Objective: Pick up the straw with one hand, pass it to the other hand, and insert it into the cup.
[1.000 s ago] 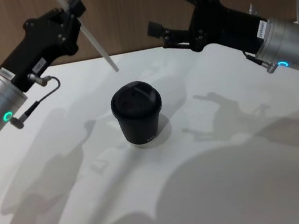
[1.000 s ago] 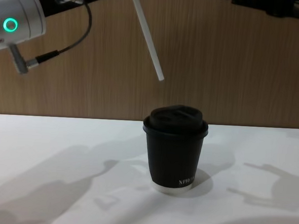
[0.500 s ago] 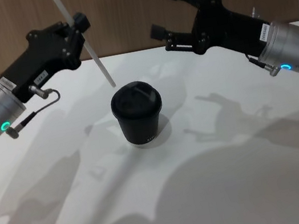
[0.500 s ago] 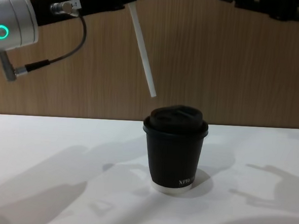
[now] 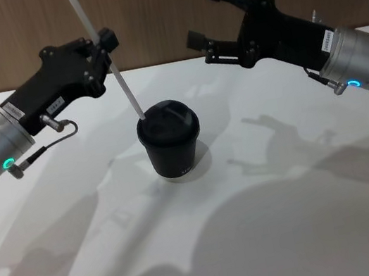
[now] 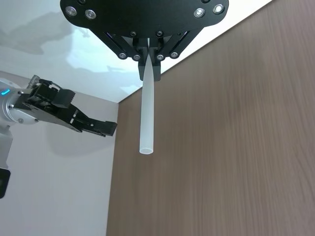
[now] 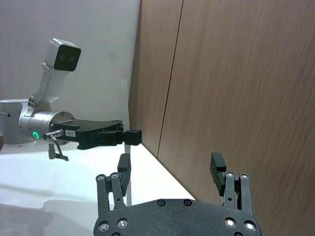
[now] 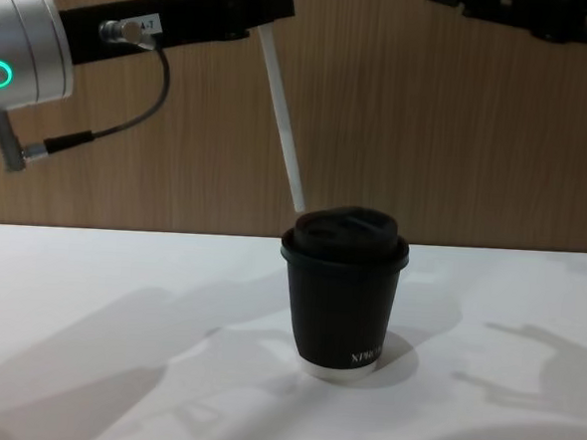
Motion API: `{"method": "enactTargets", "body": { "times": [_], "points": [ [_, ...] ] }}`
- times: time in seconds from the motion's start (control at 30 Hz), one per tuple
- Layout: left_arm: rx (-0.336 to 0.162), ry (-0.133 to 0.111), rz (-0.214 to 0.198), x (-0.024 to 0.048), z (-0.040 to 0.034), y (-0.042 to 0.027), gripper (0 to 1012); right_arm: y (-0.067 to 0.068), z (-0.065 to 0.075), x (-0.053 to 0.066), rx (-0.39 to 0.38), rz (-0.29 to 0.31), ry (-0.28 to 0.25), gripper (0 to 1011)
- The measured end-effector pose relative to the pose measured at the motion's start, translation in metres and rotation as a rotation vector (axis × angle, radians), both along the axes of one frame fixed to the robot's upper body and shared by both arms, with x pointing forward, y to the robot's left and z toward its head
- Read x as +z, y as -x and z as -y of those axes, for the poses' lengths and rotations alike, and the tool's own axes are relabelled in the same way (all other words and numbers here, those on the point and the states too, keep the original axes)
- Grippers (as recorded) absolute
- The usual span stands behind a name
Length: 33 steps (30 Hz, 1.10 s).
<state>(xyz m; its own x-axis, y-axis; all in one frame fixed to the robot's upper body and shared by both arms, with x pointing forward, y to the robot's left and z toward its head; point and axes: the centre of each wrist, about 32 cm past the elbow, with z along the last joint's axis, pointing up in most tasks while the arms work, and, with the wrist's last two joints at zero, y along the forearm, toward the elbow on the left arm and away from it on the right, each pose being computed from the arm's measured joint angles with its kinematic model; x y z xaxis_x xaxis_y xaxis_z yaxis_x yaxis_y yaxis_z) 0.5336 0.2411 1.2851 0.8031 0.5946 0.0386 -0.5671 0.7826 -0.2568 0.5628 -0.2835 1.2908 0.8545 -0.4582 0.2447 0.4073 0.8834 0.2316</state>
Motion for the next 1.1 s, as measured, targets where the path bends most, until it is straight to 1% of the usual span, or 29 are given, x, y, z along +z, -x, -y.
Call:
{"method": "enactTargets", "body": {
  "times": [0.23, 0.57, 1.1],
  "points": [
    [-0.016, -0.006, -0.003, -0.0011, 0.0027, 0.0005, 19, 0.0002, 0.0001, -0.0002, -0.001, 0.000, 0.000, 1001],
    [-0.030, -0.009, -0.009, -0.0038, 0.0075, 0.0000, 17, 0.0004, 0.0002, -0.0002, -0.001, 0.000, 0.001, 1001],
    [-0.045, -0.011, -0.015, -0.0046, 0.0100, -0.0010, 18, 0.0005, 0.0002, -0.0004, -0.001, -0.001, 0.001, 1001]
  ]
}}
